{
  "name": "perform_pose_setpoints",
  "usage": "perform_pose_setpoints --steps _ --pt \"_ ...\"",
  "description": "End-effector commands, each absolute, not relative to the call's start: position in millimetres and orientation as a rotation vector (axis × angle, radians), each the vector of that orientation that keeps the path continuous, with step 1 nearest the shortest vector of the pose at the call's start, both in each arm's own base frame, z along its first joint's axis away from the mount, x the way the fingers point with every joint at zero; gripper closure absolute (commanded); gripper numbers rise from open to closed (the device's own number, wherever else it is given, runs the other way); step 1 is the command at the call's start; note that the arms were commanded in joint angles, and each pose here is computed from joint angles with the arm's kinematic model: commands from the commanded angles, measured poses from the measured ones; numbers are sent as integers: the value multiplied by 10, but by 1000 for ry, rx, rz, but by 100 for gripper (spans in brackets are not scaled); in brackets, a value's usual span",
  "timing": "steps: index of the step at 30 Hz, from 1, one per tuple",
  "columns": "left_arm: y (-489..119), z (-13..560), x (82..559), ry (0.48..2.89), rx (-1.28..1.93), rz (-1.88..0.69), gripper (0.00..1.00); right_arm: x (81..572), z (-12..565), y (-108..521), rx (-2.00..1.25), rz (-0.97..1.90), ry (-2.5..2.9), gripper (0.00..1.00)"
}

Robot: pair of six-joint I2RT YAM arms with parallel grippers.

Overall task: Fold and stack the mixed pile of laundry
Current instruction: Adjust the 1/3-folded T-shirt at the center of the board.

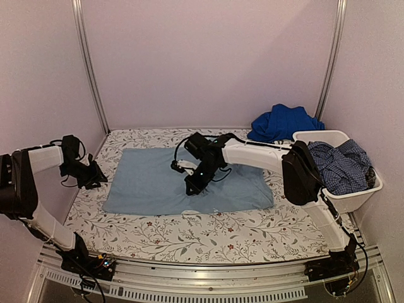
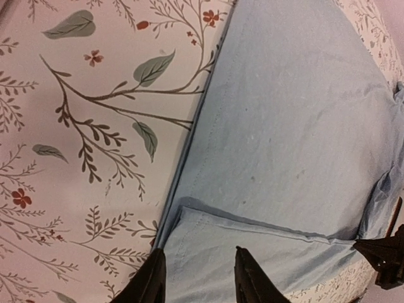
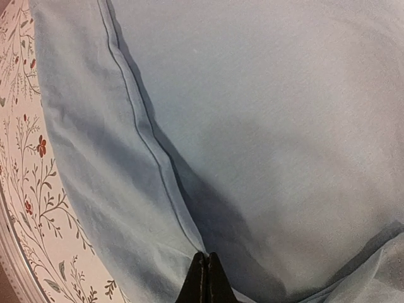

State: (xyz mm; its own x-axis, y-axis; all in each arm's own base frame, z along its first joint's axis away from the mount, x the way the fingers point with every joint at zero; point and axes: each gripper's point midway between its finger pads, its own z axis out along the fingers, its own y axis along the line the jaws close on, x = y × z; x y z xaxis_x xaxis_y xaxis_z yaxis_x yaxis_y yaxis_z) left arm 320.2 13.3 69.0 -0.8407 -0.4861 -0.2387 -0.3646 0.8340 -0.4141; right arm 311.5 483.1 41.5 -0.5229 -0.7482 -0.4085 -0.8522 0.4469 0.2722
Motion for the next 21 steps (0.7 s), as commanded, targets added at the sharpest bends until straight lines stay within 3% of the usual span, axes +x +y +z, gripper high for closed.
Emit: perform_pose_setpoints --steps 1,11,21 --pt "151 673 3277 2660 -611 -523 63 3230 510 4825 -1345 634 2460 100" --pt "26 526 3318 2742 -497 -542 74 3230 368 4770 -1336 606 2503 100" --pt "61 279 3428 2868 -413 -419 74 3217 362 4777 -1332 623 2510 100"
